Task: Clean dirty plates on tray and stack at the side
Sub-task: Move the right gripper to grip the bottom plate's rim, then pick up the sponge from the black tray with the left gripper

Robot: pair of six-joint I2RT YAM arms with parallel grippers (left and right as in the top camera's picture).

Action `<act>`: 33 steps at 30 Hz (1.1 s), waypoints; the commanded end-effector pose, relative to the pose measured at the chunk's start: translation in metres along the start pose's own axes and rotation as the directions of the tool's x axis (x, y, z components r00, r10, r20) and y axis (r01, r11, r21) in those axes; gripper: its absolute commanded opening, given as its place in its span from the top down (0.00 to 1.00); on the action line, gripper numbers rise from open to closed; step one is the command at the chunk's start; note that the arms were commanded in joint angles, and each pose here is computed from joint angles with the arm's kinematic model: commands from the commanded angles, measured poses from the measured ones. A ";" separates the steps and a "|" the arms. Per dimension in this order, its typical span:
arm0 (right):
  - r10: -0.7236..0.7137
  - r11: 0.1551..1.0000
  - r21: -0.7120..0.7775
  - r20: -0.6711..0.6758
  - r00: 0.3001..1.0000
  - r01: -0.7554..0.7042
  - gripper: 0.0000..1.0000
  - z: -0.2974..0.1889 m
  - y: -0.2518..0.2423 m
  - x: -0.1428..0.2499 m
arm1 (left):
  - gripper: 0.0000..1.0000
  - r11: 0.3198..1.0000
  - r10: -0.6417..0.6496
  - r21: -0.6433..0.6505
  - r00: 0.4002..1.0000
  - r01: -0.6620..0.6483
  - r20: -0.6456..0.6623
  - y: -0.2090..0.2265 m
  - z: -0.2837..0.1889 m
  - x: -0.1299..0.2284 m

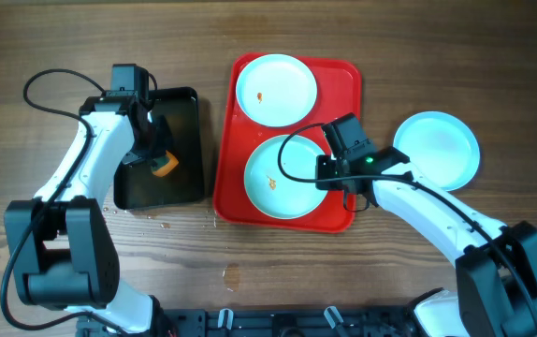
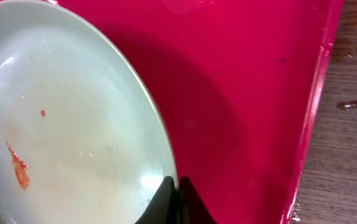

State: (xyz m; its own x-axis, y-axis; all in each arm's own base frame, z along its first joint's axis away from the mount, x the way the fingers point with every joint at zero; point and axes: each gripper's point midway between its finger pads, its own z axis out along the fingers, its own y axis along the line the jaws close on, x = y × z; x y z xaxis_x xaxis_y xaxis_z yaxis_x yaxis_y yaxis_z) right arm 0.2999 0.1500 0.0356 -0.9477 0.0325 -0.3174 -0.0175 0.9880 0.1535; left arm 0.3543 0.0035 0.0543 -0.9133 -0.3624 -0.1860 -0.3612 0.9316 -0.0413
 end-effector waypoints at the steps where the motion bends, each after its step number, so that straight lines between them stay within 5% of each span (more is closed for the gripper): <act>1: 0.113 0.990 0.077 0.036 0.993 -0.115 0.96 -0.004 -0.014 -0.003 | 0.96 1.000 0.022 0.021 1.000 -0.022 0.010 -0.005 -0.005 0.000; 13: 0.071 0.989 0.134 -0.052 0.996 -0.064 0.95 0.036 -0.023 0.014 | 0.96 0.999 0.022 0.023 1.000 -0.022 0.013 -0.005 -0.005 0.000; 17: 0.071 0.988 0.144 -0.069 0.995 -0.061 0.76 0.043 -0.025 0.018 | 0.96 0.999 0.022 0.023 1.000 -0.022 0.013 -0.005 -0.005 0.000; 23: 0.072 0.987 0.146 -0.071 0.995 -0.061 0.96 0.048 -0.026 0.018 | 0.96 1.000 0.022 0.020 1.000 -0.022 0.006 -0.004 -0.005 0.002; 33: 0.071 0.987 0.148 -0.076 0.995 -0.059 0.96 0.048 -0.026 0.020 | 0.93 0.998 0.042 0.043 0.998 -0.044 0.056 -0.014 0.021 0.002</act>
State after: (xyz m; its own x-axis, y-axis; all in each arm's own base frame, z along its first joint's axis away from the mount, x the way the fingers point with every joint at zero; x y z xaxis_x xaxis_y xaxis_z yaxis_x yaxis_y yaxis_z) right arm 0.3117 0.1427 0.0033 -0.9489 0.1065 -0.2971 0.0814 0.9921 0.0957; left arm 0.3689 -0.0010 0.0517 -0.9038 -0.3486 -0.2483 -0.3426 0.9370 -0.0683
